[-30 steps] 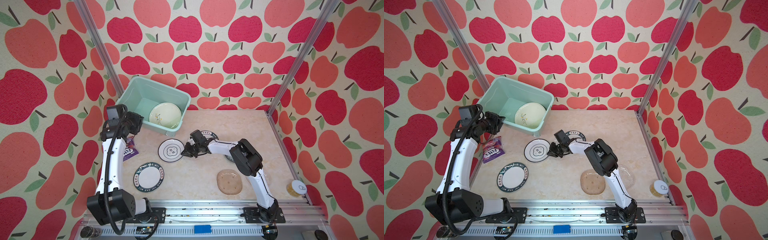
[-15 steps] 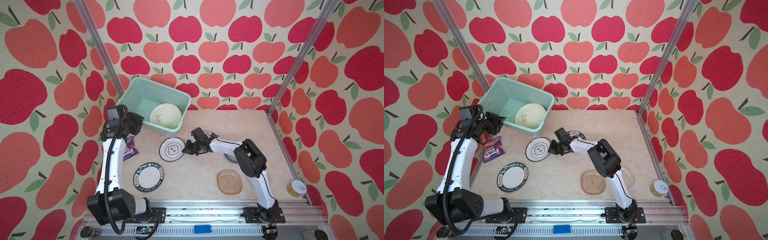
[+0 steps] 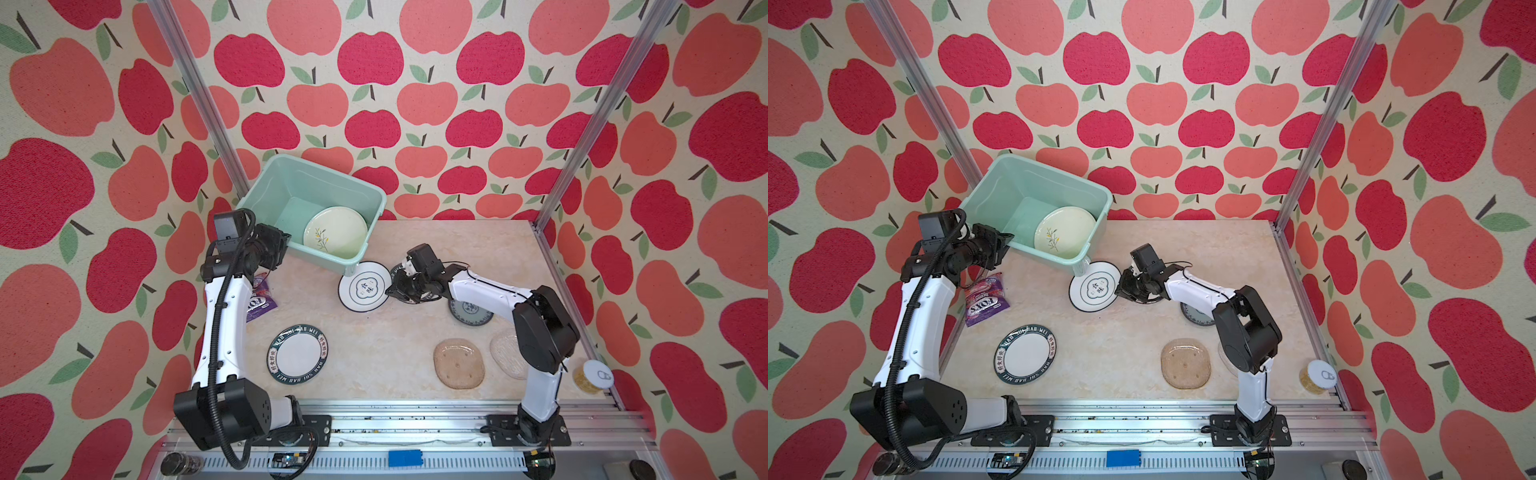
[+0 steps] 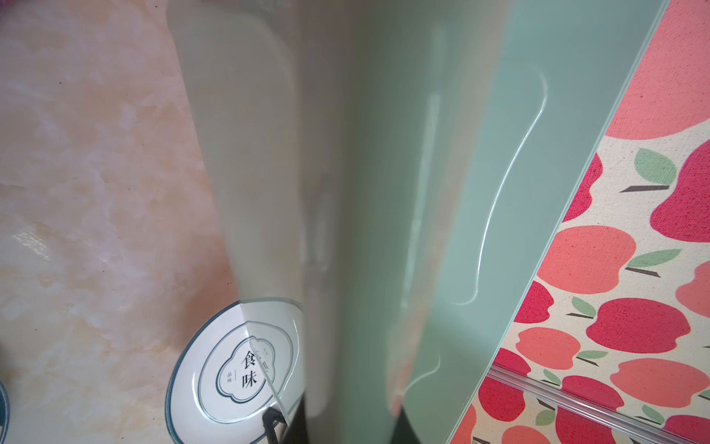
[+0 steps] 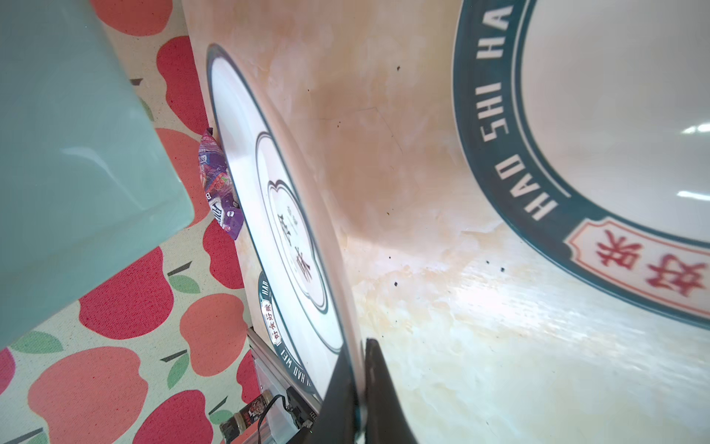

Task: Place the plates into the plastic bin on the countertop
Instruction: Pick up the plate from the middle-left of the table, then place the plastic bin at the center of the table.

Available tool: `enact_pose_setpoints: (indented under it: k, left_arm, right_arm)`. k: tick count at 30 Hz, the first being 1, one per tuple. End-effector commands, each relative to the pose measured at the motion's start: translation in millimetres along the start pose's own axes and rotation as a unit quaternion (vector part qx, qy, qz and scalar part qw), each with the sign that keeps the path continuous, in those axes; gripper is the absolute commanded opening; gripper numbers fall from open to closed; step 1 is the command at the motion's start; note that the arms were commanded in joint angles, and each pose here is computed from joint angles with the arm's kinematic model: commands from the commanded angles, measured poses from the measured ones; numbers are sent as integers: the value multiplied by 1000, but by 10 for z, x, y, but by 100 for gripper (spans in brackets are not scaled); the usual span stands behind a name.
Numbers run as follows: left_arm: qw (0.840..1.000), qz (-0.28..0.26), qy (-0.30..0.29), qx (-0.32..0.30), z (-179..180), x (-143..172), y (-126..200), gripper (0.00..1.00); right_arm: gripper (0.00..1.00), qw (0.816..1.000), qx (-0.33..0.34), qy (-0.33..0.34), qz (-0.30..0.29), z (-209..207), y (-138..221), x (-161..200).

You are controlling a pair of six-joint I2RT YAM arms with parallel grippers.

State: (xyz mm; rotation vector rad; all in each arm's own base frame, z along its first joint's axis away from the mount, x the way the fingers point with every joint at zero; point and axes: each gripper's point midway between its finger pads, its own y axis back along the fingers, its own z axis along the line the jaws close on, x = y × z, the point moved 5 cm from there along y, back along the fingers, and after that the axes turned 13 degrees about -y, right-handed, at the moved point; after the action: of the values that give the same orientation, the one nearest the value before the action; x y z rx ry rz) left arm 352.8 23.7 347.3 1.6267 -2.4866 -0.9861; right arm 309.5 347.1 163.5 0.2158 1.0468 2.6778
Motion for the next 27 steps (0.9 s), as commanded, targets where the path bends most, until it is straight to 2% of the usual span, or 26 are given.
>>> enact_pose_setpoints:
  k: [1, 9, 15, 19, 23, 27]
  left_arm:
    - [980, -61, -80, 172, -805, -163, 530, 0]
    - [977, -58, -88, 184, -881, -137, 559, 0]
    - [974, -15, -125, 186, -958, 72, 499, 0]
    - [969, 31, -159, 187, -987, 337, 479, 0]
    - [956, 105, -191, 194, -939, 718, 460, 0]
    - [946, 164, -195, 199, -788, 1022, 446, 0]
  right_arm:
    - [0, 999, 15, 16, -27, -62, 409, -70]
    - [0, 995, 51, -5, -82, -370, 1067, -406]
    - [0, 988, 72, -19, -134, -564, 1600, -696]
    - [0, 983, 67, -35, -167, -635, 1936, -884]
    - [0, 978, 59, -46, -195, -640, 2229, -1031]
    - [0, 974, 54, -53, -211, -626, 2398, -1120]
